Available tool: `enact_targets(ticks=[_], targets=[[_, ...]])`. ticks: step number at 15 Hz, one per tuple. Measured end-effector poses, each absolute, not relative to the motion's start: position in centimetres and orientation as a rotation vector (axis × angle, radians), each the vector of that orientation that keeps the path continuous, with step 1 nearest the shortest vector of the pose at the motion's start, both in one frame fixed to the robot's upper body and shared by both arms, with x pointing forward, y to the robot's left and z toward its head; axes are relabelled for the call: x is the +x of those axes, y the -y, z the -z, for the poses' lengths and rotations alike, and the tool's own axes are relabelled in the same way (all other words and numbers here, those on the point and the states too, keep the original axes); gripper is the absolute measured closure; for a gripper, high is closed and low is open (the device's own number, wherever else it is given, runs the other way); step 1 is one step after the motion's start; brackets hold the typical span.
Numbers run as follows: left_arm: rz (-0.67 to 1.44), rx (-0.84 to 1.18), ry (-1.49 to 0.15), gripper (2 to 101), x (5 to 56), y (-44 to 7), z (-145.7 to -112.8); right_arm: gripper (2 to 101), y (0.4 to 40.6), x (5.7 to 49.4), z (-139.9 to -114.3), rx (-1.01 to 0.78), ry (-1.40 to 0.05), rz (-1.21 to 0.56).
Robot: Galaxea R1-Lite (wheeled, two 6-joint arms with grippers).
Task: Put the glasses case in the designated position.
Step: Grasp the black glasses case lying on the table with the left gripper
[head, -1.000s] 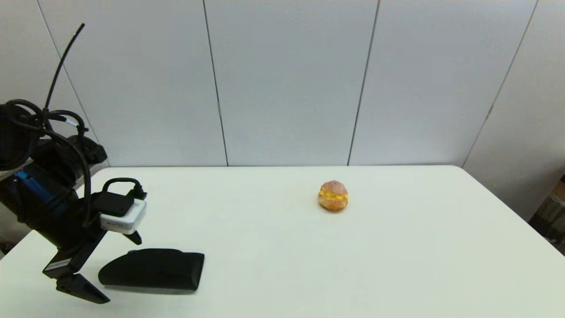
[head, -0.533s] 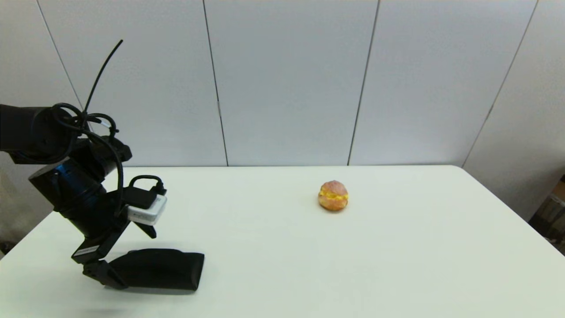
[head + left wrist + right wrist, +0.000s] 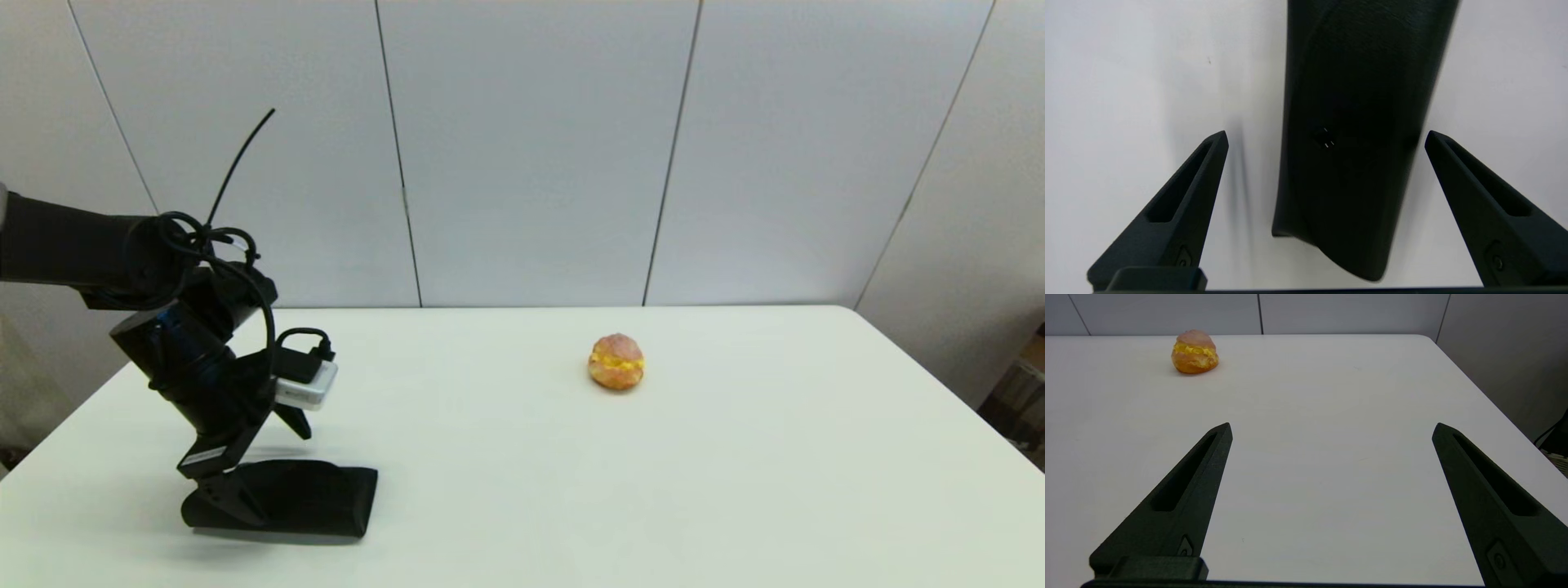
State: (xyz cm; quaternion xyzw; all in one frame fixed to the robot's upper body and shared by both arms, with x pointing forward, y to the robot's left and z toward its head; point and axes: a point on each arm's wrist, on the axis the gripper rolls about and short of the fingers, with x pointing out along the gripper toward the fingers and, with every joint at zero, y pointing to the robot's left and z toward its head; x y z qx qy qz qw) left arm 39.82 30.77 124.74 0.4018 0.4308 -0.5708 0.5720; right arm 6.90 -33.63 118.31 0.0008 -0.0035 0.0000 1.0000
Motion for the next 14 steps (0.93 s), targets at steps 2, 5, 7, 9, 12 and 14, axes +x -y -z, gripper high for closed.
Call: enact_targets(ticks=[2, 5, 7, 9, 12, 14], targets=[[1.339, 0.923, -1.037, 5.3, 39.9, -30.3, -124.1, 5.2, 33.6, 6.9, -118.3, 0.002, 0.007, 0.0], [1.349, 0.933, -1.057, 5.3, 39.9, -29.9, -123.6, 5.2, 33.6, 6.9, -118.3, 0.001, 0.007, 0.0], [1.356, 0.928, -1.068, 5.3, 39.6, -29.9, -123.4, 5.2, 33.6, 6.9, -118.3, 0.002, 0.007, 0.0], [1.362, 0.924, -1.077, 5.3, 39.4, -29.9, -123.2, 5.2, 33.6, 6.9, -118.3, 0.002, 0.007, 0.0], [1.366, 0.922, -1.08, 5.3, 39.3, -29.9, -123.2, 5.2, 33.6, 6.9, -118.3, 0.002, 0.007, 0.0], [1.366, 0.924, -1.079, 10.6, 39.3, -29.9, -123.2, 5.2, 33.6, 6.9, -118.3, 0.002, 0.007, 0.0]])
